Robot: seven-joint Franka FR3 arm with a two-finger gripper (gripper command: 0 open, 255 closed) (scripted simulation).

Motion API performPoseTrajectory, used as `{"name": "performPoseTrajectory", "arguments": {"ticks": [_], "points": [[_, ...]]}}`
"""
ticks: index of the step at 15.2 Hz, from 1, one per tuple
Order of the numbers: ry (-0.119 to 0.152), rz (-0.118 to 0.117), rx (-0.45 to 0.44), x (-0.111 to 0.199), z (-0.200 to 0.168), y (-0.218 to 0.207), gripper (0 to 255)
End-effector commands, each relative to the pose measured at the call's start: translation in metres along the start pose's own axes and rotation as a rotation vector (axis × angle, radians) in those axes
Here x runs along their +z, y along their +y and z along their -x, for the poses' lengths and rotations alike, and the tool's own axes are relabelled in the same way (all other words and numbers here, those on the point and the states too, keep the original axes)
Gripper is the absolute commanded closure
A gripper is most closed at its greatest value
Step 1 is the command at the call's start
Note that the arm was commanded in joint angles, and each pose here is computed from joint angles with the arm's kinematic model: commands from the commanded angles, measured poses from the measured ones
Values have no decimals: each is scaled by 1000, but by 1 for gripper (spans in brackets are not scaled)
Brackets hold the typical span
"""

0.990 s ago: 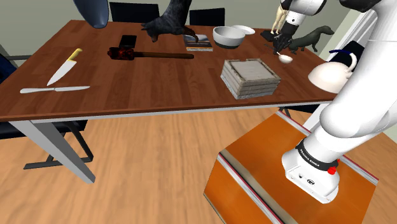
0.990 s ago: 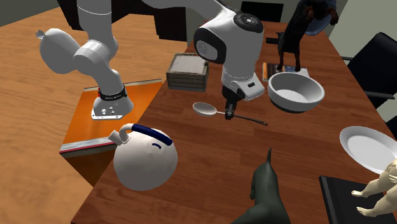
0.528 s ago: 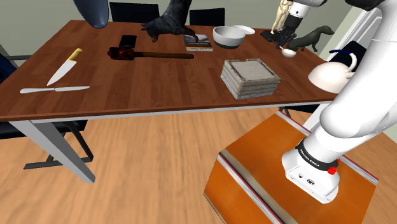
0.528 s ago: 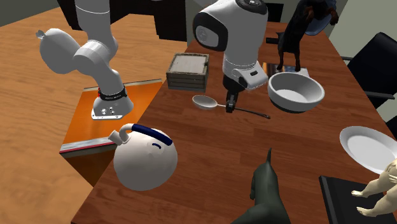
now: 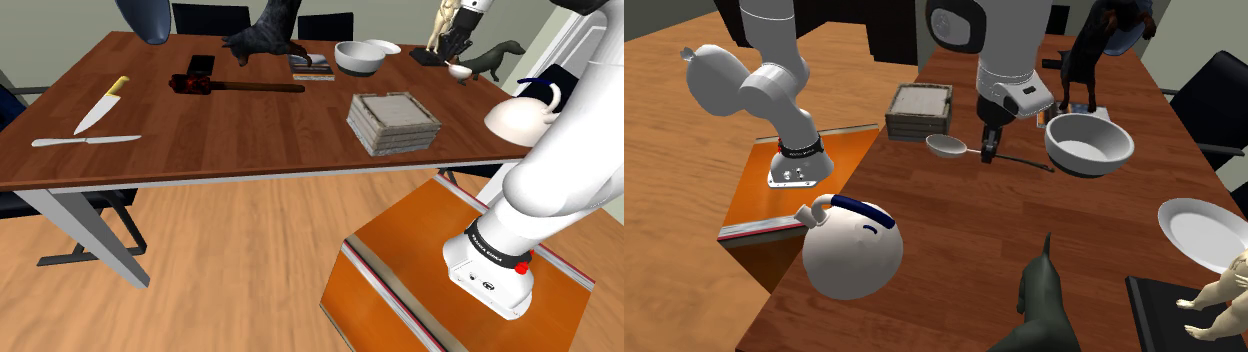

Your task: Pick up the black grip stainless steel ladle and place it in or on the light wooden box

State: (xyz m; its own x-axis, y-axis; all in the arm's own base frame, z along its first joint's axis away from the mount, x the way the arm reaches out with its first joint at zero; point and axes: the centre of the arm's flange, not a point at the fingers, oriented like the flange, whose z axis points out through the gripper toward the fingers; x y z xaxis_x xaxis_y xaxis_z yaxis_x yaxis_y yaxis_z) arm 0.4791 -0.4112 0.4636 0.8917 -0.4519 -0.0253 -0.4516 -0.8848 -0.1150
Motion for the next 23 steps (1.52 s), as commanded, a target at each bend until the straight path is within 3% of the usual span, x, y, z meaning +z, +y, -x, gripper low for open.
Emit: {"name": "performPoseTrajectory", "arguments": {"ticks": [1, 8, 23], "points": [[0, 0, 0, -11, 0, 0, 255], [0, 0, 0, -44, 1, -4, 255], [0, 0, 0, -31, 127, -156, 255]]}}
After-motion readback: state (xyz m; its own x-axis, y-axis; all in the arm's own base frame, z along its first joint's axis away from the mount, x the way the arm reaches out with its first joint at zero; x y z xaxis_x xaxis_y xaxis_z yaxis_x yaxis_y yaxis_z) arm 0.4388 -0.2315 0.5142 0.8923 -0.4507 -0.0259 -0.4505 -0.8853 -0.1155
